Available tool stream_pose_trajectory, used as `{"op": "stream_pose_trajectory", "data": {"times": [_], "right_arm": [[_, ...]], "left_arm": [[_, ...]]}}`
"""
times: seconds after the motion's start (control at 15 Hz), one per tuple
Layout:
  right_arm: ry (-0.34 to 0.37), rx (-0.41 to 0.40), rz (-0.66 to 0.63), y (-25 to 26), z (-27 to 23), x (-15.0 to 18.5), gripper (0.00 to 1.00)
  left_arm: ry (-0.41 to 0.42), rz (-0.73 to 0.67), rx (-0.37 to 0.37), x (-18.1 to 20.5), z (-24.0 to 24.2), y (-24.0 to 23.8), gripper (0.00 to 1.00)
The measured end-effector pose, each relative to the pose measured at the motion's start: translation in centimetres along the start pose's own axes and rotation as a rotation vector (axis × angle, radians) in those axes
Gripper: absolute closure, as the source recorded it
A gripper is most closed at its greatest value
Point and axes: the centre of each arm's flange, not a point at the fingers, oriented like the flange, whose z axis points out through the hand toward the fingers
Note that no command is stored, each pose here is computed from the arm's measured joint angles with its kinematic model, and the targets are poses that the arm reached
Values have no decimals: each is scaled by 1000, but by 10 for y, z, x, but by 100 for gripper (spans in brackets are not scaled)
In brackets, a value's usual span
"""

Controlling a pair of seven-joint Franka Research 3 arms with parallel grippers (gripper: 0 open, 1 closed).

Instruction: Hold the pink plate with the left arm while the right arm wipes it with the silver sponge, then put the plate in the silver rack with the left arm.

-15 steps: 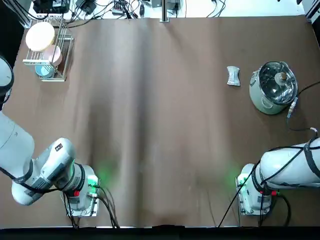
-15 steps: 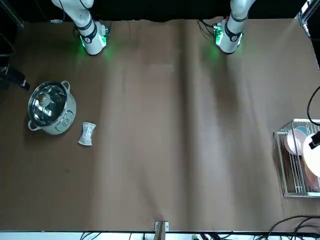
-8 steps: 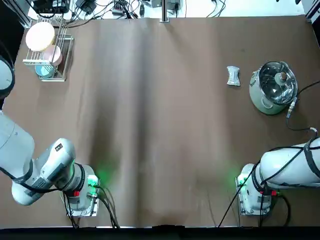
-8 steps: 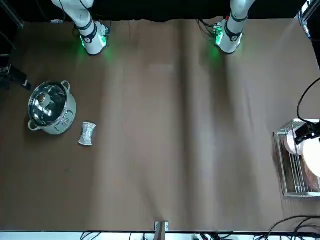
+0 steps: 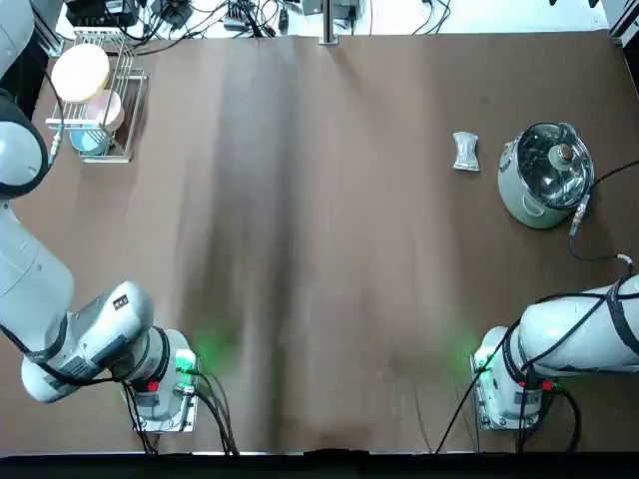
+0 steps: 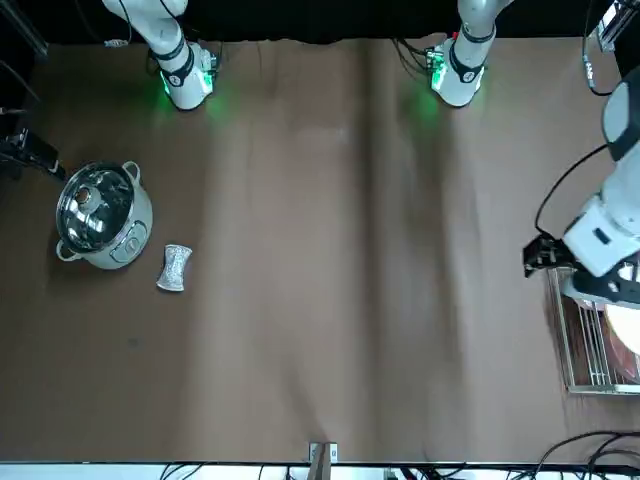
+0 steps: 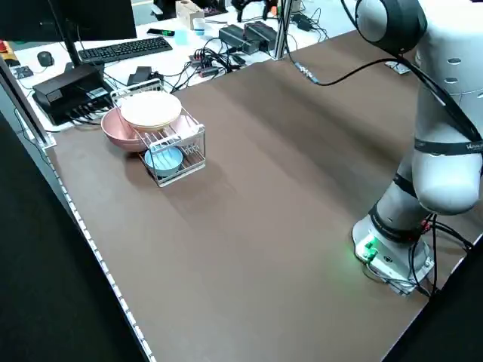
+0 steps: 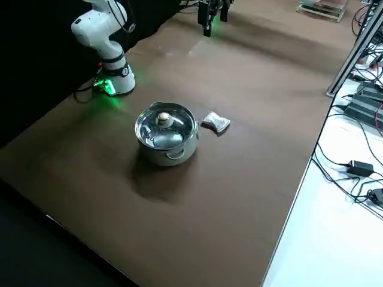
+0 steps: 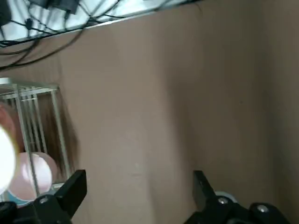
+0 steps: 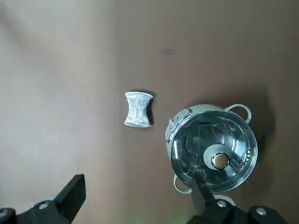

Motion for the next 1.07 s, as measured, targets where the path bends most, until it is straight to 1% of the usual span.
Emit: {"op": "stream_pose_trajectory", "data": {"times": [0.13, 0.33, 0.4, 0.53, 0.67, 0.87, 1.07], "right_arm": [[0, 0, 0, 0, 0, 0, 0], [1, 0, 0, 0, 0, 0, 0], [1, 0, 0, 0, 0, 0, 0], [1, 0, 1, 1, 0, 0, 0], [1, 0, 2, 1, 0, 0, 0], [1, 0, 2, 1, 0, 0, 0], [2, 0, 2, 1, 0, 0, 0]], "left_arm": [[-18, 19, 11, 1, 1, 18, 0], [-25, 12, 78, 2, -2, 26, 0], [-25, 1, 84, 1, -6, 29, 0], [-16, -43, 46, -3, -19, 30, 0], [4, -102, 6, -11, -40, 16, 0], [13, -154, -19, -23, -59, 0, 0], [2, -172, -31, -31, -58, -6, 0]]}}
